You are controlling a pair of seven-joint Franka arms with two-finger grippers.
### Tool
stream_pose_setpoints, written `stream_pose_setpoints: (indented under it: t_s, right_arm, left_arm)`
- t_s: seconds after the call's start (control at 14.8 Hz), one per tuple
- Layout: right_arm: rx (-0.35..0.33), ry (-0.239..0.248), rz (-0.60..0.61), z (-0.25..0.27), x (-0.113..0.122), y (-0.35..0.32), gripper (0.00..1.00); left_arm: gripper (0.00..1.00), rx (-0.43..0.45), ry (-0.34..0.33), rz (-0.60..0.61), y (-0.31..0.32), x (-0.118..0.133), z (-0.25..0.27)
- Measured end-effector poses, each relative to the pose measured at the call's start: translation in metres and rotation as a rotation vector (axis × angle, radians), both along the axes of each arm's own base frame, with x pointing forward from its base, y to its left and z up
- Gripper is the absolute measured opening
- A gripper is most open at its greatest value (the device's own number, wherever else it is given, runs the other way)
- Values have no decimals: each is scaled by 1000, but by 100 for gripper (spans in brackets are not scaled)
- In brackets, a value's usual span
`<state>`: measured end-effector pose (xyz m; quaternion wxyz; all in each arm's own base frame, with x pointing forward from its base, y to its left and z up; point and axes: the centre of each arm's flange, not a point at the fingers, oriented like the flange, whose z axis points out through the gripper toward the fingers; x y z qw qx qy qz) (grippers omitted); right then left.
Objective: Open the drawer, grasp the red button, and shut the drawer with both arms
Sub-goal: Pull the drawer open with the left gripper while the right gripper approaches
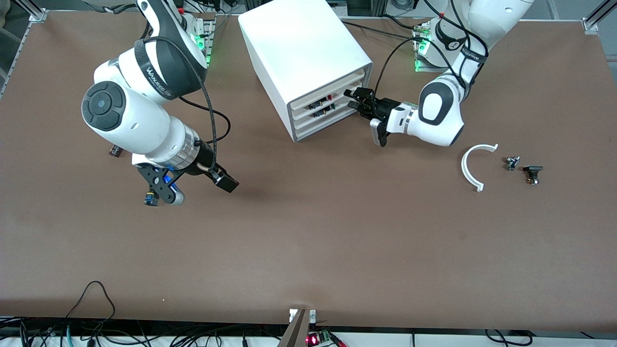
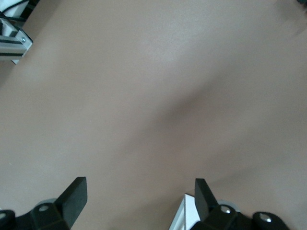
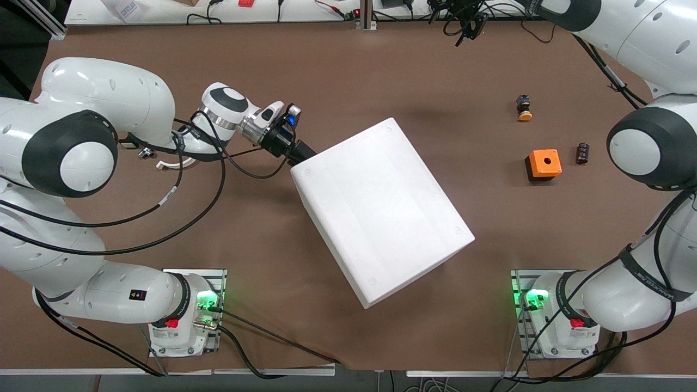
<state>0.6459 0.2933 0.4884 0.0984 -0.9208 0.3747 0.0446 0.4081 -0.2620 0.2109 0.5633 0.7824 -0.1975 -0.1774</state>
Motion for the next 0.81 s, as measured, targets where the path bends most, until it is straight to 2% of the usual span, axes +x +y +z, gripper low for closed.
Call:
stream_pose_setpoints:
  t_s: [0.07, 0.2, 0.4, 0.61, 0.81]
  right_arm:
    - [13, 2, -17, 2, 2, 1, 100]
    - [38, 3, -40, 7, 5, 5, 100]
    - [75, 10, -94, 14, 8, 10, 100]
    - [129, 22, -148, 23, 11, 16, 100]
    - [145, 16, -189, 26, 11, 21, 100]
  left_arm:
    - [60, -1, 0, -2, -2, -2, -1]
    - [46, -6, -6, -9, -4, -7, -4]
    - [43, -8, 2, -8, -4, -12, -11]
    - [16, -19, -9, -12, -3, -13, -13]
    - [15, -31, -24, -17, -4, -13, -12]
